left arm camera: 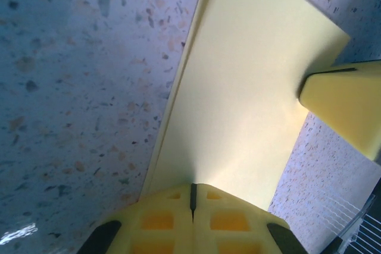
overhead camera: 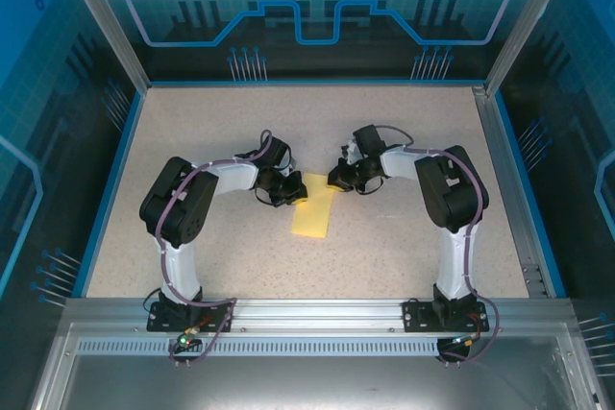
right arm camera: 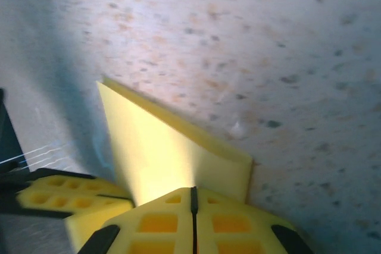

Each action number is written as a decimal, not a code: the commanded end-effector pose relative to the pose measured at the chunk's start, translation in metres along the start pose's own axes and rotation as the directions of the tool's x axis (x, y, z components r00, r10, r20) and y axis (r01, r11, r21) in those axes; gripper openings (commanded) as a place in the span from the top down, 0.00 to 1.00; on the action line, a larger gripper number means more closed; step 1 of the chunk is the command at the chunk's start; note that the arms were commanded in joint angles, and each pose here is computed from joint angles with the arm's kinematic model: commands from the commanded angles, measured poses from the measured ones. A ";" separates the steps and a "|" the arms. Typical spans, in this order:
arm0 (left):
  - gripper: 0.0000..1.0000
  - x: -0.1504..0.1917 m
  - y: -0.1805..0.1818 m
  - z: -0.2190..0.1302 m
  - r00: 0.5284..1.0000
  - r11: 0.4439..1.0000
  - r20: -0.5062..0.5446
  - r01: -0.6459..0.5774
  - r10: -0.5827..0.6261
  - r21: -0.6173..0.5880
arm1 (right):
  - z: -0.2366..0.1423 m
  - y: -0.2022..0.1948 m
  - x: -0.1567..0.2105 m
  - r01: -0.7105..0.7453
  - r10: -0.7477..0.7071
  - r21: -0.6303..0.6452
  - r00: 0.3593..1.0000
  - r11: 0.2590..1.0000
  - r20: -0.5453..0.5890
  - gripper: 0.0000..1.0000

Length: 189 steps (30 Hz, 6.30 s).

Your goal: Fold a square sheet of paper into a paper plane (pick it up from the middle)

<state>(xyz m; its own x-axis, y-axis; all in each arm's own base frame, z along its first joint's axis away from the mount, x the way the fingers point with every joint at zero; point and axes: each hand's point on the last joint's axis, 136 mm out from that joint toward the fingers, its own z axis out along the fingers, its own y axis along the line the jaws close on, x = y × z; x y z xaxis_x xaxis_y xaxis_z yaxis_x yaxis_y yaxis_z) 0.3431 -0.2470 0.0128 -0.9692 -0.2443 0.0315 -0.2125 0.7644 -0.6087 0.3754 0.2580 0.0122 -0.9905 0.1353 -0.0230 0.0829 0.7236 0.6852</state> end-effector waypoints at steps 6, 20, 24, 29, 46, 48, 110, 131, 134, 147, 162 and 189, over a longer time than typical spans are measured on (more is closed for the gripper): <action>1.00 0.016 0.034 0.014 0.998 0.992 -0.054 0.031 -0.038 -0.124 | -0.010 0.002 -0.009 0.004 -0.004 0.029 1.000 1.000 0.004 0.93; 1.00 0.015 0.032 0.014 0.998 0.992 -0.054 0.029 -0.035 -0.120 | 0.007 -0.022 -0.020 -0.075 0.076 0.040 0.997 0.996 -0.015 0.93; 1.00 0.015 0.032 0.013 0.998 0.993 -0.054 0.029 -0.036 -0.118 | 0.010 -0.027 -0.019 -0.081 0.082 0.057 0.996 0.995 -0.018 0.94; 1.00 0.016 0.033 0.013 0.998 0.992 -0.055 0.028 -0.034 -0.120 | -0.008 -0.003 -0.030 -0.034 0.033 0.035 0.999 0.999 0.005 0.93; 1.00 0.016 0.032 0.013 0.997 0.993 -0.057 0.037 -0.044 -0.114 | 0.008 -0.023 -0.028 -0.075 0.076 0.052 0.997 0.996 -0.025 0.93; 1.00 0.015 0.031 0.013 0.998 0.993 -0.055 0.033 -0.040 -0.114 | 0.003 -0.015 -0.029 -0.066 0.067 0.039 0.997 0.997 -0.023 0.93; 1.00 0.013 0.026 0.010 0.998 0.994 -0.044 0.038 -0.043 -0.105 | 0.006 -0.005 0.151 0.052 -0.050 0.012 0.984 0.999 -0.169 0.91; 1.00 0.011 0.014 0.003 0.999 0.997 -0.031 0.034 -0.037 -0.068 | 0.003 -0.005 0.162 0.109 -0.099 0.038 0.975 0.993 -0.198 0.90; 1.00 0.008 0.003 -0.005 0.999 0.999 -0.018 0.026 -0.027 -0.046 | -0.009 0.012 0.151 0.143 -0.140 0.008 0.977 0.990 -0.162 0.90; 0.74 0.009 -0.032 -0.080 0.984 0.999 0.178 -0.033 0.029 0.019 | -0.061 0.007 0.110 0.152 -0.156 0.217 0.988 0.964 0.001 0.78; 0.73 0.030 -0.025 -0.099 0.984 0.996 0.164 -0.081 0.075 0.032 | -0.070 -0.028 0.103 -0.123 0.078 0.278 0.983 0.953 0.167 0.70; 0.62 0.002 -0.008 -0.087 0.990 0.985 0.119 0.051 -0.072 0.167 | -0.033 0.027 0.075 0.008 -0.009 0.019 0.999 1.000 0.032 0.75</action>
<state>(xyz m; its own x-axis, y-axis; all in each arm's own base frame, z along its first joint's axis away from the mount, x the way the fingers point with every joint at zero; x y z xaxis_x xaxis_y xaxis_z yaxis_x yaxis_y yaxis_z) 0.3247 -0.1901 0.0773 -0.9228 -0.3835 -0.0371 -0.2506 0.6708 -0.6980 0.2939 0.2519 0.0447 -0.9805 0.1902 -0.0494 0.1203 0.7795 0.6148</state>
